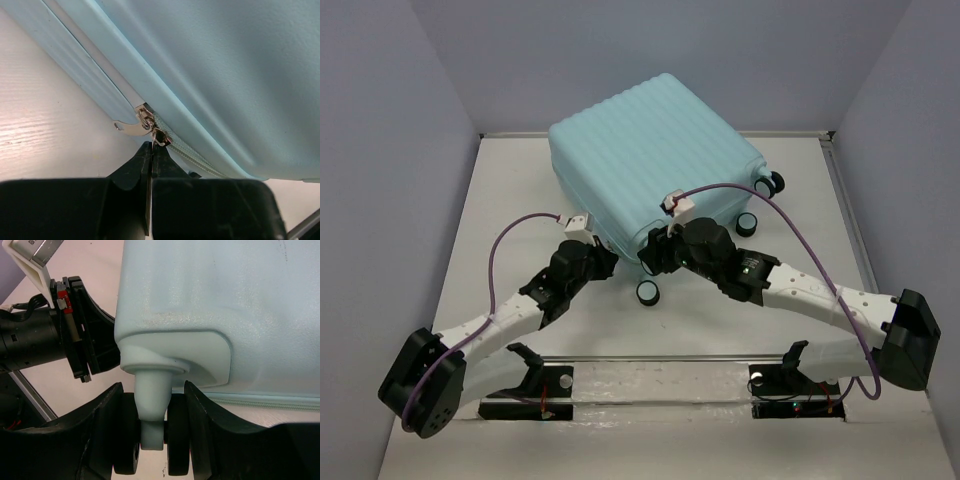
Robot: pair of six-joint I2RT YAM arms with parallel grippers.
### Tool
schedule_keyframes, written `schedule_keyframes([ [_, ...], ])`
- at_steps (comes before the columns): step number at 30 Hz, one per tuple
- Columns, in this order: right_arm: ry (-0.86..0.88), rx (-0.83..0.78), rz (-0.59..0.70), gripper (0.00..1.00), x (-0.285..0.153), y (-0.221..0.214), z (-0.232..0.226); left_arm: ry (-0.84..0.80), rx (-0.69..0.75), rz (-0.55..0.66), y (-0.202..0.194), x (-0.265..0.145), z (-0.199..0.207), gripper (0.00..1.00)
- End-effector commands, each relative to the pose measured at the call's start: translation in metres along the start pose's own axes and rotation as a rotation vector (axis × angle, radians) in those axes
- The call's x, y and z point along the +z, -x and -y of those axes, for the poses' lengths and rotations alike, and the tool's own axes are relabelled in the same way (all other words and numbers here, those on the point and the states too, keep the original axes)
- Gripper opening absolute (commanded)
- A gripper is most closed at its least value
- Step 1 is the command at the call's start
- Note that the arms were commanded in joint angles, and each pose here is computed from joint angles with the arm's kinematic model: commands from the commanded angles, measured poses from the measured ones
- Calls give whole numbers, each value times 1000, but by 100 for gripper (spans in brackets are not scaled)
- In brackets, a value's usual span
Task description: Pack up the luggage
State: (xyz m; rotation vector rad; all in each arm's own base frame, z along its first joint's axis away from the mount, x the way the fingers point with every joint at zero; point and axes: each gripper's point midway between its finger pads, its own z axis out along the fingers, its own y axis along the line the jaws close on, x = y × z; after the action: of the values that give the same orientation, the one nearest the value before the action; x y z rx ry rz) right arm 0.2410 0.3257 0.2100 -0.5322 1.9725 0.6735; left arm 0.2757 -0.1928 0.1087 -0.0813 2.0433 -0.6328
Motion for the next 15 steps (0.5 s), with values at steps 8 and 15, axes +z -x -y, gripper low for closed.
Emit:
schedule_keyframes([
  [8, 4, -81, -311, 7, -22, -87, 17, 230, -294, 494, 110, -49, -59, 50],
  [15, 162, -141, -260, 7, -16, -71, -36, -33, -340, 702, 170, -149, -9, 99],
])
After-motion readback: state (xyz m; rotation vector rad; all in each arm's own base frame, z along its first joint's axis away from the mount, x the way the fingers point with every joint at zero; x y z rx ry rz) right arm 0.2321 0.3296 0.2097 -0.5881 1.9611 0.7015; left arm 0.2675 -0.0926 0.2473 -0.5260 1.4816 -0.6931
